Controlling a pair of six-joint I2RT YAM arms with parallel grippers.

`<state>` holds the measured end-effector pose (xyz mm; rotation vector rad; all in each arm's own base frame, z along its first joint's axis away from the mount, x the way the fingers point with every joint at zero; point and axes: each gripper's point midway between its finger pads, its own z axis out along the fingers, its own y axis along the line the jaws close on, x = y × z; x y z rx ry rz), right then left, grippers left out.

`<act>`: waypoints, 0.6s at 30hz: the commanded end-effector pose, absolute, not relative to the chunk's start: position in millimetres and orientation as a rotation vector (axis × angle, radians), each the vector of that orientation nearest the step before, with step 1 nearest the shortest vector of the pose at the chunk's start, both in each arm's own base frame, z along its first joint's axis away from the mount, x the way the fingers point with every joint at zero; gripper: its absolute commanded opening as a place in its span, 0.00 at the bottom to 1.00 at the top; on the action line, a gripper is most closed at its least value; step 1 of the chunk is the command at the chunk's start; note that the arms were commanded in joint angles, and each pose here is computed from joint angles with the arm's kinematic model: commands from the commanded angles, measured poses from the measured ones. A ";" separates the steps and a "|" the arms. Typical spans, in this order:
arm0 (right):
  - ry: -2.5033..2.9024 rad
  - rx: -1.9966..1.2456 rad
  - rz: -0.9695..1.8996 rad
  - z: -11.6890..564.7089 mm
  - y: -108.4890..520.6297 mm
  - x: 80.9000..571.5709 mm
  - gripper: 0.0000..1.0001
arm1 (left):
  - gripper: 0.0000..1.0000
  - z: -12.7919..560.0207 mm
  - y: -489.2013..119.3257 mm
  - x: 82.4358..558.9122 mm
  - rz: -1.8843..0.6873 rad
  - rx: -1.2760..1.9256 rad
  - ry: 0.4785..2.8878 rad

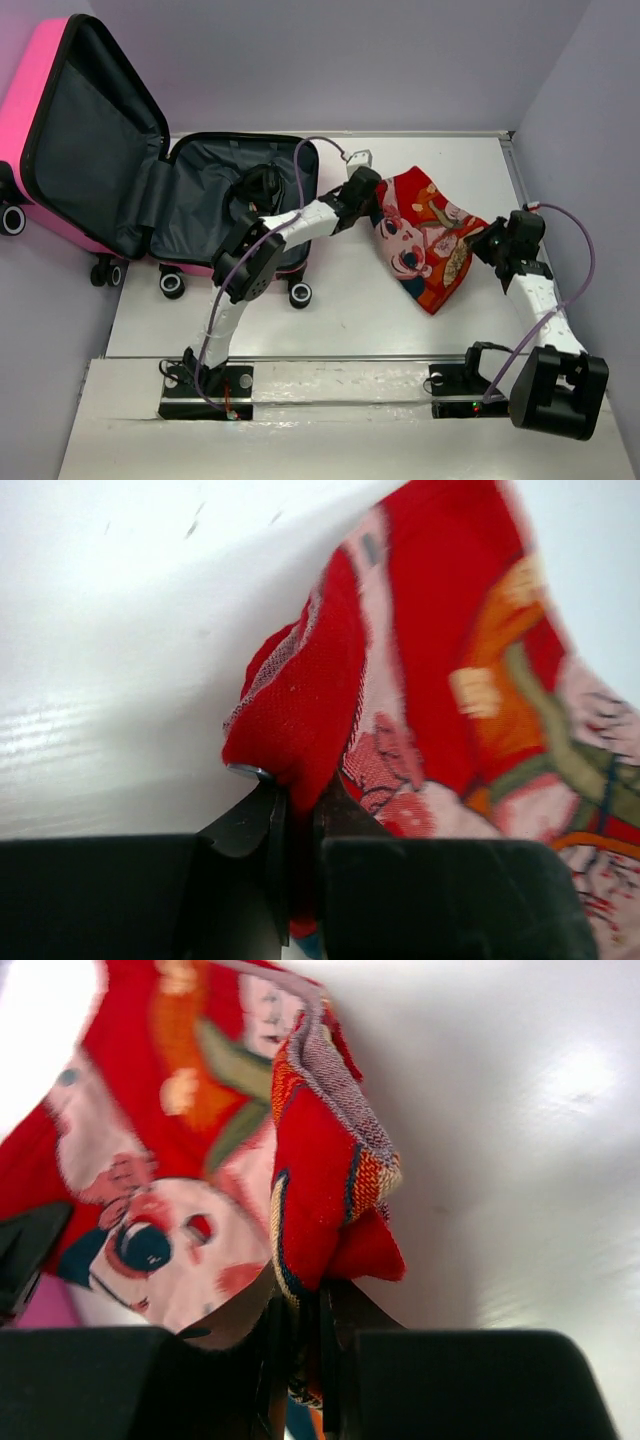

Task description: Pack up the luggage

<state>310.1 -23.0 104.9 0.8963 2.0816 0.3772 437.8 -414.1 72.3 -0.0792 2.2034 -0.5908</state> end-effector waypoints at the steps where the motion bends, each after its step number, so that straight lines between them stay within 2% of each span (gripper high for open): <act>1: 1.885 0.676 0.586 213.9 15.7 341.7 0.07 | 0.06 292.3 -414.7 448.0 -0.802 -0.011 1.839; 3: 1.875 0.585 0.645 240.5 46.1 345.5 0.07 | 0.06 335.0 -401.0 453.7 -0.840 -0.018 1.782; 6: 1.825 0.492 0.698 289.1 81.0 359.6 0.07 | 0.06 382.9 -345.8 469.8 -0.789 -0.065 1.730; 8: 1.822 0.366 0.780 319.4 134.2 364.2 0.07 | 0.06 418.6 -288.7 474.3 -0.702 -0.112 1.697; 9: 1.808 0.375 0.774 327.7 134.1 372.3 0.07 | 0.06 426.6 -268.7 477.1 -0.674 -0.133 1.688; 10: 1.811 0.310 0.821 337.2 162.3 369.6 0.07 | 0.06 435.2 -248.2 479.4 -0.646 -0.152 1.675; 15: 1.842 0.141 0.931 355.7 264.1 394.4 0.07 | 0.06 443.2 -98.6 483.6 -0.371 -0.362 1.636; 17: 1.881 0.051 0.985 346.9 313.3 389.2 0.07 | 0.06 432.6 -59.3 479.1 -0.300 -0.437 1.635; 18: 1.954 0.026 0.975 314.5 337.5 400.6 0.07 | 0.07 416.4 -28.7 471.7 -0.239 -0.502 1.645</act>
